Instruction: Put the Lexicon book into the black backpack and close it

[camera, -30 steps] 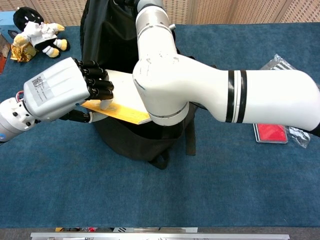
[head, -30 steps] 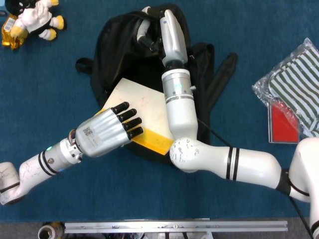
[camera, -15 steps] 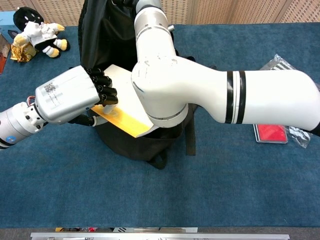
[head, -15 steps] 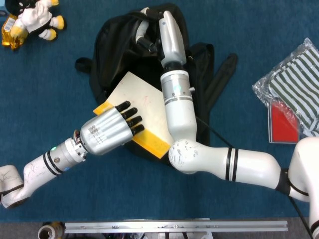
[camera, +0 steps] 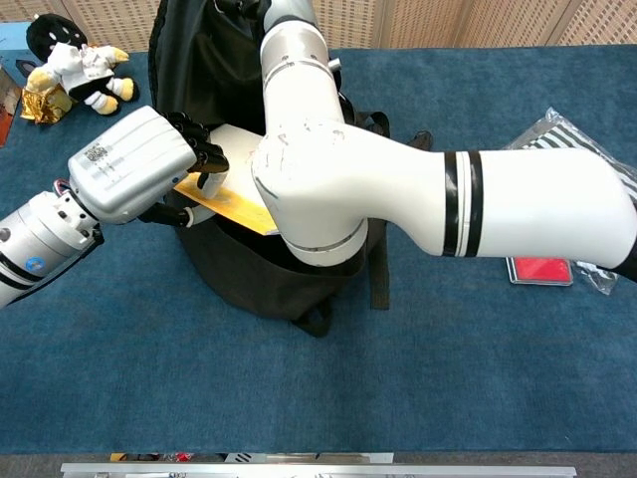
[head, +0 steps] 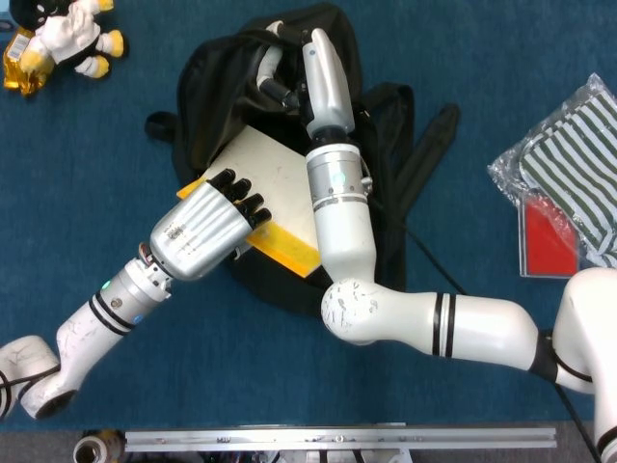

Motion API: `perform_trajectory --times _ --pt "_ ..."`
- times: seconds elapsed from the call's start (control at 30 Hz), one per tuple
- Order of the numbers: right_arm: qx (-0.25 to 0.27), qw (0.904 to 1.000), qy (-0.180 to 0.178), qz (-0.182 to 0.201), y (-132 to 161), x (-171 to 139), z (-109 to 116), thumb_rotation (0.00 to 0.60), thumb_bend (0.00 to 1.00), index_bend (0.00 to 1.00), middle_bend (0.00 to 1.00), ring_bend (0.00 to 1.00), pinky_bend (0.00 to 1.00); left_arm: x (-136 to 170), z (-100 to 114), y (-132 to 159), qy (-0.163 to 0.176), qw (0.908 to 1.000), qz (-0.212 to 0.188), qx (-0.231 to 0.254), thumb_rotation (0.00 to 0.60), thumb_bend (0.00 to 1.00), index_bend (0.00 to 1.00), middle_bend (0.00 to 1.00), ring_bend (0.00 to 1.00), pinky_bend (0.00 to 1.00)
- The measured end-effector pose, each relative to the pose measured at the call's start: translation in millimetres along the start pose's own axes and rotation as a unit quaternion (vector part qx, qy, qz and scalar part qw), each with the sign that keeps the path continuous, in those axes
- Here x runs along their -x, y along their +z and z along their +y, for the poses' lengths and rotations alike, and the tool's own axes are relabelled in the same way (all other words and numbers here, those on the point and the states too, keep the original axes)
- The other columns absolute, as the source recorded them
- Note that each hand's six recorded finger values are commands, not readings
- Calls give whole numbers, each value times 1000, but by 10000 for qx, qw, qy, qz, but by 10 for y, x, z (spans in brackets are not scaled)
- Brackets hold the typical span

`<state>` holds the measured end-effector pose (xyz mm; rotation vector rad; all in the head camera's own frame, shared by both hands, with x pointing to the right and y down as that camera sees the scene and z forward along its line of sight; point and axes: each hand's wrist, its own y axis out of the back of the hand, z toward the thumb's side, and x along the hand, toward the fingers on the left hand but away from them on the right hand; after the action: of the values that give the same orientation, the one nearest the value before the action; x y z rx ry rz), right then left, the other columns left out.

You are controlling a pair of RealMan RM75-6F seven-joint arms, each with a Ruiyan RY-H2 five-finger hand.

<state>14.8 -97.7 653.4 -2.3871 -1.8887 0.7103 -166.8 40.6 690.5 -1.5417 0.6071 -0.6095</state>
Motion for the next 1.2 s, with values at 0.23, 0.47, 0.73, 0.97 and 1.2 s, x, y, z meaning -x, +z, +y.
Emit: perform_trajectory --times 0.23,0.47,0.73,0.97,1.2 --pt "33 10000 -12 -5 0 -9 -6 600 866 931 805 791 1000 -53 -29 16 -44 9992 384 -112 600 362 630 627 484 477" --pt "64 10000 -58 -9 -6 6 4 600 866 931 805 792 1000 -40 -69 8 -176 9968 764 -176 600 362 630 630 484 477" --pt "149 9998 -10 -96 -30 -16 -56 600 866 931 805 793 1000 -97 -101 48 -289 9934 1106 -40 600 362 631 632 484 477" --pt "233 9996 -22 -163 -28 -20 -71 600 867 931 805 794 1000 -185 -153 135 -338 9928 1150 22 600 362 632 632 483 477" --pt "260 9995 13 -173 -30 -32 -87 600 866 931 805 794 1000 -264 -244 207 -392 9931 1093 -139 600 362 632 632 483 477"
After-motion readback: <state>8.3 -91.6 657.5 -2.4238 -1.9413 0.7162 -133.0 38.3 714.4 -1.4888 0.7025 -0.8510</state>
